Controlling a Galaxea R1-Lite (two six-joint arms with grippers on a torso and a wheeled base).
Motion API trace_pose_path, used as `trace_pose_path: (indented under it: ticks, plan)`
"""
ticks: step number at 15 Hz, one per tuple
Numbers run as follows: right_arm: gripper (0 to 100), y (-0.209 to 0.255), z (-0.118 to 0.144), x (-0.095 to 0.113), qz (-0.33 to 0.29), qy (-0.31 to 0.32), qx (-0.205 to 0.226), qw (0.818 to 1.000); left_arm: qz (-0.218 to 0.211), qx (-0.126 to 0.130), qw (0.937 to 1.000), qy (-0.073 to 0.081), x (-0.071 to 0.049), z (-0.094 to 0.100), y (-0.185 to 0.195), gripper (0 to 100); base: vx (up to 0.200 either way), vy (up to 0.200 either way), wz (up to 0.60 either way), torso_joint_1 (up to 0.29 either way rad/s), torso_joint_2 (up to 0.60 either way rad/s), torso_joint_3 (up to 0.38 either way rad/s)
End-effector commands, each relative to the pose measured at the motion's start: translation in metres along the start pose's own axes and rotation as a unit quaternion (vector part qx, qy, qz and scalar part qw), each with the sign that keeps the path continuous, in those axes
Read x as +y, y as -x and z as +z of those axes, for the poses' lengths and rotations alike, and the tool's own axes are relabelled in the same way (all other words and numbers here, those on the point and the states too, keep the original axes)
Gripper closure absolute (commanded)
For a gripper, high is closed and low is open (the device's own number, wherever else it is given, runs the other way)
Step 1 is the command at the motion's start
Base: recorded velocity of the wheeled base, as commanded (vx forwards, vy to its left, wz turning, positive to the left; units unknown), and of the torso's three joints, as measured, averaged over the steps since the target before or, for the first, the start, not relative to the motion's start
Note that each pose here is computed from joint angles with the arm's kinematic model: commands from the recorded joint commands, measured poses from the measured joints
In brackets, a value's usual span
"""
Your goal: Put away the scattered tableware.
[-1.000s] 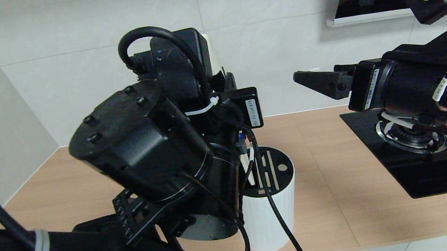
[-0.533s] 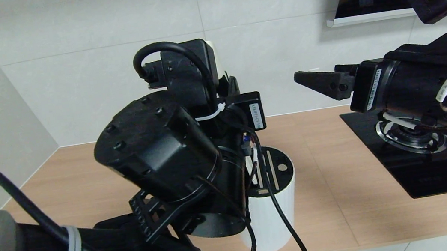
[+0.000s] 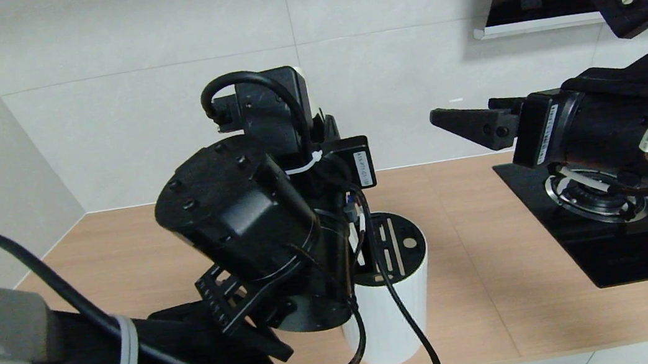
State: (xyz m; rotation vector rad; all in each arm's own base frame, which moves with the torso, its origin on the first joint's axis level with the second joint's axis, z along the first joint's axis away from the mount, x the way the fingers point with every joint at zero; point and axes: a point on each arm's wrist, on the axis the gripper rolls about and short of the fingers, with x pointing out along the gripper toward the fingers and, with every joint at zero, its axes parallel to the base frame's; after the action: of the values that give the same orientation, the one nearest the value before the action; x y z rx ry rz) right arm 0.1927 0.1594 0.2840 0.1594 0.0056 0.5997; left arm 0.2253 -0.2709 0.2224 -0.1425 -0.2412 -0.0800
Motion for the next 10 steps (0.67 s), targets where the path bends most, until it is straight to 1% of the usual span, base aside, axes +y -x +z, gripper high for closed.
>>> trace_pose_path:
  ticks: [1, 2, 6, 10]
  plan:
    - [0, 0.001, 0.001, 0.0, 0.001, 0.0, -0.003, 1.0, -0.001, 0.004, 1.0, -0.005, -0.004, -0.011, -0.003, 100, 0.0, 0.0, 0.0, 0.0, 0.0, 0.0]
    - [0, 0.001, 0.001, 0.0, 0.001, 0.0, -0.003, 1.0, -0.003, 0.004, 1.0, -0.004, -0.005, -0.013, -0.003, 100, 0.0, 0.0, 0.0, 0.0, 0.0, 0.0]
    - [0, 0.001, 0.001, 0.0, 0.0, 0.0, -0.002, 1.0, -0.006, 0.013, 0.9998, -0.013, -0.009, -0.024, -0.003, 100, 0.0, 0.0, 0.0, 0.0, 0.0, 0.0]
    - [0, 0.0, 0.0, 0.001, 0.001, 0.0, 0.001, 1.0, -0.018, 0.022, 0.9994, -0.021, -0.011, -0.034, -0.002, 100, 0.0, 0.0, 0.0, 0.0, 0.0, 0.0]
